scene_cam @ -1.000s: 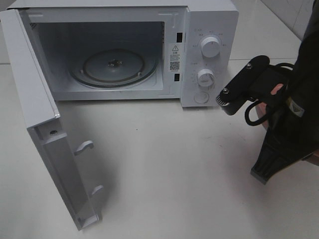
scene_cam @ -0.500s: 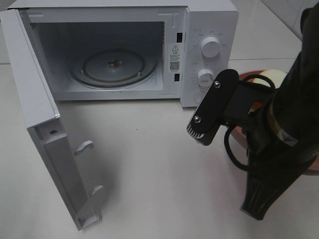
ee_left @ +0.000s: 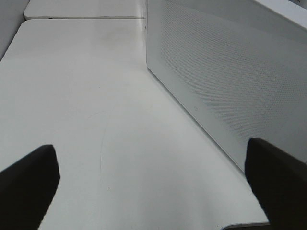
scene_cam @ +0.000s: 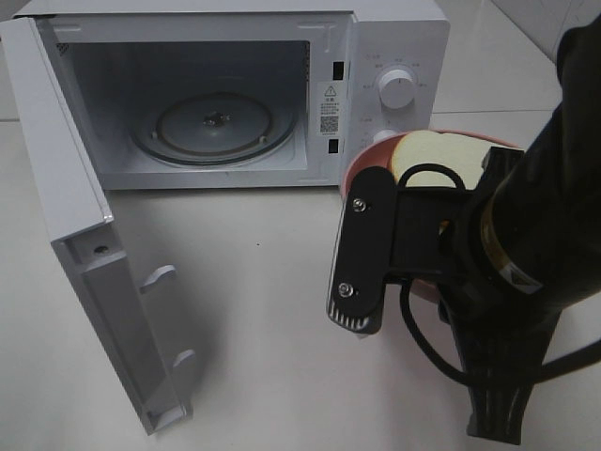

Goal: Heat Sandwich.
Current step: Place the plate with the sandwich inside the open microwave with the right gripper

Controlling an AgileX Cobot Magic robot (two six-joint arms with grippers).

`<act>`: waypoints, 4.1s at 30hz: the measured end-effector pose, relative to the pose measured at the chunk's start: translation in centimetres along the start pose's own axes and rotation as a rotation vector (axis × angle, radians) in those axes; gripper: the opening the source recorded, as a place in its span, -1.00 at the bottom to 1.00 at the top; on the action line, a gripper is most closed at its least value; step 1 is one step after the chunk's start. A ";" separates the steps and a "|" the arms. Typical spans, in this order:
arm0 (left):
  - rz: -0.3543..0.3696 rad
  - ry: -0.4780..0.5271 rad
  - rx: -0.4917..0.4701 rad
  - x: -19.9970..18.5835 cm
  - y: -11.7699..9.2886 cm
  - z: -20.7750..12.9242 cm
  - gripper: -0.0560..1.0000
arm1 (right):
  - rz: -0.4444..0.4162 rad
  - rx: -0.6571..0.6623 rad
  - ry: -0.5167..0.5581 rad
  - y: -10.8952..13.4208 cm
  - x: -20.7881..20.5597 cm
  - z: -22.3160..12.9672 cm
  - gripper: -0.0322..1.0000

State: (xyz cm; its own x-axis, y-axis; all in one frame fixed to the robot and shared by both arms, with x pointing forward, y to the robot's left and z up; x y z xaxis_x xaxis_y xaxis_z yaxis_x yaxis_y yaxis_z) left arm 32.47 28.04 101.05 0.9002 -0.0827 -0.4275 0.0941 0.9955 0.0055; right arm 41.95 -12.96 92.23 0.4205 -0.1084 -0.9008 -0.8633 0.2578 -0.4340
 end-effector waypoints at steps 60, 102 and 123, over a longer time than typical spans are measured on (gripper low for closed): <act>0.000 0.000 0.000 0.0 0.0 0.0 0.99 | -0.030 -0.887 -0.278 -3.7 3.2 3.5 -0.82; 0.000 0.000 0.000 0.0 0.0 0.0 0.99 | -0.060 -0.884 -0.375 -7.7 7.4 15.9 -0.83; 0.000 0.000 0.000 0.0 0.0 0.0 0.99 | -0.077 -0.823 -0.340 -10.9 10.0 20.3 -0.83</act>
State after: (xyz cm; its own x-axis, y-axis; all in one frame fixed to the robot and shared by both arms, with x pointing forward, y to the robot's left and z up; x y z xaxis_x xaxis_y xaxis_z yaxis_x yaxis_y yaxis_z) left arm 32.47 28.04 101.05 0.9002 -0.0827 -0.4275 0.0941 0.9955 0.0055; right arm 61.25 2.65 88.28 0.4324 0.2270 -0.8727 -0.7015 -0.5234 -0.4837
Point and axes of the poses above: a point on each arm's last joint axis where the gripper is mounted, x pointing out along that axis toward the gripper, y along the wrist's bending axis when the last joint is at zero, z = x × y, the point moved 10 cm from there along x, pointing out along that axis toward the gripper, and after that the axes turned 3 degrees about x, right-handed, at the moved point
